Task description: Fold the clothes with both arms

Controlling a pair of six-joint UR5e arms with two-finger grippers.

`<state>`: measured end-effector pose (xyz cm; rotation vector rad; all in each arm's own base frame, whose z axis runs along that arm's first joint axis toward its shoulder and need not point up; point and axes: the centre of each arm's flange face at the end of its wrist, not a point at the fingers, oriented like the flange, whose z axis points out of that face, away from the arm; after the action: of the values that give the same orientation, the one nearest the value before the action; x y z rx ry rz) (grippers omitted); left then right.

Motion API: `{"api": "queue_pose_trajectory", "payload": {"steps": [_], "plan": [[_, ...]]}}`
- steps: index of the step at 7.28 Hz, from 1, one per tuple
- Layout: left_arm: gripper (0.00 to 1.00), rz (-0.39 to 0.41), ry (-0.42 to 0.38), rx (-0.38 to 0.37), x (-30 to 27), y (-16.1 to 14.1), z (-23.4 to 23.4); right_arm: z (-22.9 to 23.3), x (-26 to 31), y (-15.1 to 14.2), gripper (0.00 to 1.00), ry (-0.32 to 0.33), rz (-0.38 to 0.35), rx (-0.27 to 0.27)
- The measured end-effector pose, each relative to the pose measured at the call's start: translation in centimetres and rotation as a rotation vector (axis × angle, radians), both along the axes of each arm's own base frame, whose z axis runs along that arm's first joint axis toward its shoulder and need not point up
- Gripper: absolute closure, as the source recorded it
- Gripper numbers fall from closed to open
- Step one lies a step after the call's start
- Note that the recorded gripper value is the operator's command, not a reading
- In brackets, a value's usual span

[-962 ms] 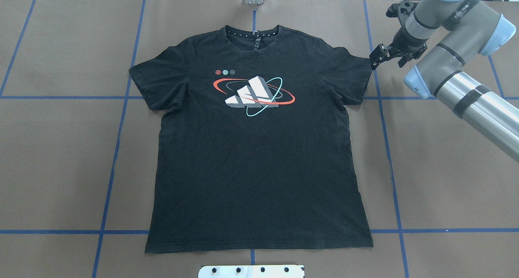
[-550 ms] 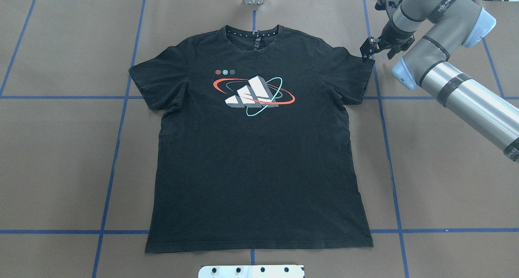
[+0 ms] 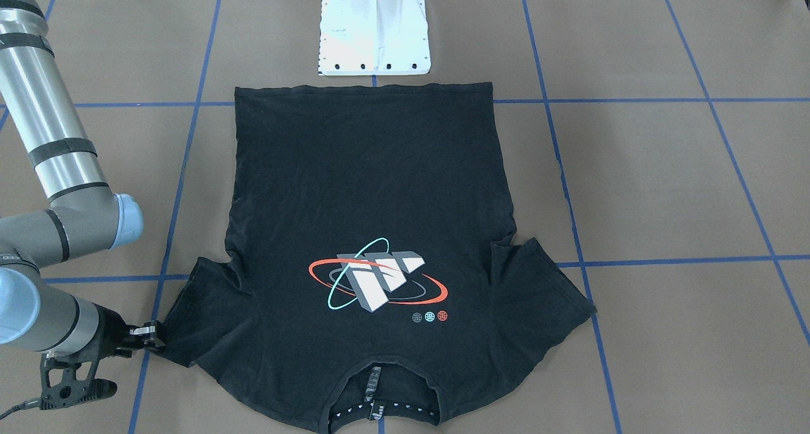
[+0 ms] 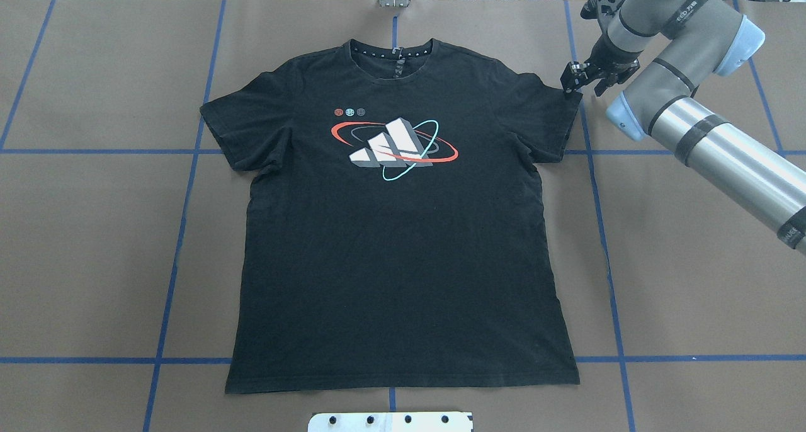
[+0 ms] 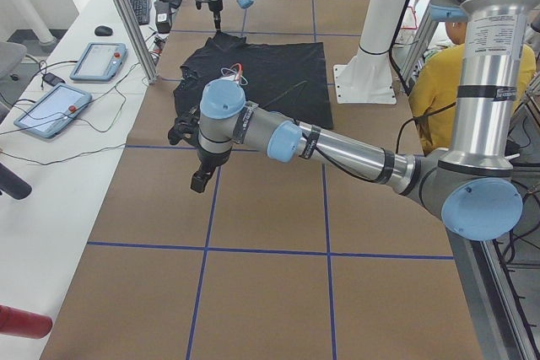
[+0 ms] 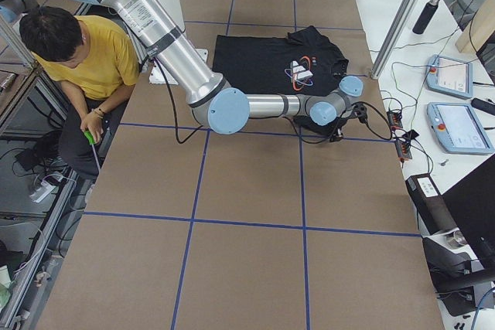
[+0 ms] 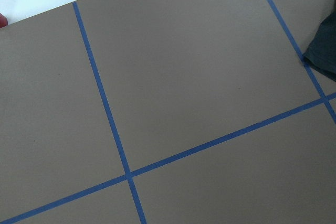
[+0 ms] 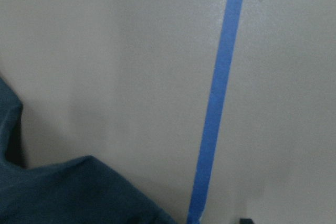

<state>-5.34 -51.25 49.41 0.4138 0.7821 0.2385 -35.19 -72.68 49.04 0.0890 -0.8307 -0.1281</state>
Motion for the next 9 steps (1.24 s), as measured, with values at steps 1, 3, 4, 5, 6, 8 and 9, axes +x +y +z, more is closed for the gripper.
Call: {"api": "queue_pose_trajectory", "payload": {"steps": [1, 3, 4, 5, 6, 8, 9], "plan": [[0.00, 0.000, 0.000, 0.000, 0.0, 0.0, 0.0, -0.1, 0.0, 0.0, 1.00, -0.003, 0.004, -0.006], [0.00, 0.000, 0.000, -0.001, 0.0, 0.0, 0.0, -0.6, -0.2, -0.1, 1.00, -0.011, 0.016, -0.022], [0.00, 0.000, 0.000, -0.001, 0.0, 0.0, 0.0, -1.1, -0.2, -0.2, 1.00, -0.021, 0.027, -0.038], [0.00, 0.000, 0.000, -0.001, 0.0, 0.0, 0.0, -1.6, -0.2, -0.3, 1.00, -0.034, 0.032, -0.049], [0.00, 0.000, 0.000, -0.001, 0.0, 0.0, 0.0, -1.8, 0.1, -0.4, 1.00, -0.045, 0.036, -0.056], [0.00, 0.000, 0.000, -0.001, 0.0, 0.0, 0.1, -2.4, 1.0, -0.8, 1.00, -0.064, 0.038, -0.062], [0.00, 0.000, 0.001, -0.001, 0.0, 0.0, 0.0, -3.3, 1.2, -0.7, 1.00, -0.083, 0.038, -0.063]]}}
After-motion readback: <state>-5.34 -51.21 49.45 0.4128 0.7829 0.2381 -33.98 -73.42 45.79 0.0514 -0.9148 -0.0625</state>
